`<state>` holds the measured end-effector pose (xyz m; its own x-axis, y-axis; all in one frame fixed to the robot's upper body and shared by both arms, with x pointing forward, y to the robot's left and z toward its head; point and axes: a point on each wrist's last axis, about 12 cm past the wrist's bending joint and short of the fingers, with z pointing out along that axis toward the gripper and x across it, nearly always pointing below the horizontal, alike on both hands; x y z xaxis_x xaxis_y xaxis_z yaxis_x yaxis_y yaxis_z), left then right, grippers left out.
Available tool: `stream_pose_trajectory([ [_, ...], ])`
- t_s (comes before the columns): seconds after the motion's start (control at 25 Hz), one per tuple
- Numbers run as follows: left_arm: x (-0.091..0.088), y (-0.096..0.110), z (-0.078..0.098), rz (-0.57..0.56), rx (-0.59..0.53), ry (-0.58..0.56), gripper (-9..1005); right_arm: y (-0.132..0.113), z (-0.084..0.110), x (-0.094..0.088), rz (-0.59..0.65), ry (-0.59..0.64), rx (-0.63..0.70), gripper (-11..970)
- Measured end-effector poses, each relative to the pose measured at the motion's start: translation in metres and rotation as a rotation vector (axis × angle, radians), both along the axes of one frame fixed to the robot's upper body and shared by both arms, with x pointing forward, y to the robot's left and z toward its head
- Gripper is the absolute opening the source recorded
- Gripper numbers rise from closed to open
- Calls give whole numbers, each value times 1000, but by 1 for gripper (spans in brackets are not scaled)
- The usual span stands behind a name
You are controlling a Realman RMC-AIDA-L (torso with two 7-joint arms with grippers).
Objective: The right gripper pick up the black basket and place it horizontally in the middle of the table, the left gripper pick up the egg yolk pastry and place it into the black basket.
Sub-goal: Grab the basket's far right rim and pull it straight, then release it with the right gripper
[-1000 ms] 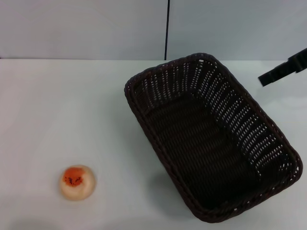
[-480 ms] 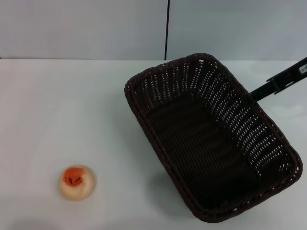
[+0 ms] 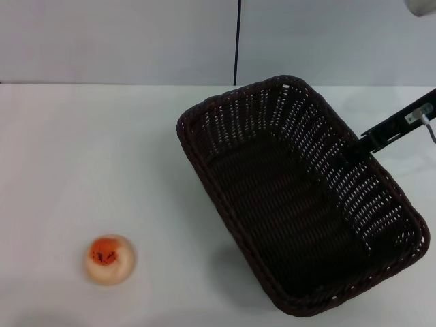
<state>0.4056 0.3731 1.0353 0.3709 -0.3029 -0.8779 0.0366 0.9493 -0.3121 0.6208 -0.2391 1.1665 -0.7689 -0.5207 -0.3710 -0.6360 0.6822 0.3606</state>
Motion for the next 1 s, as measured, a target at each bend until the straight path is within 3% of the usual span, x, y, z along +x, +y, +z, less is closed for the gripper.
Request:
stream_pose_trajectory([
  [0.52,-1,0,-1,3,-6,8,596,-4,-7,-5,1,7,-19,422],
  [0.76,-1,-1,-2,3,-14,7,596,-10,-6,-6,-12,-10,-5,204],
  [1.0,-1,-1,-2,5,-14,7,595,-17,2,-9,-32,-45,118,193],
])
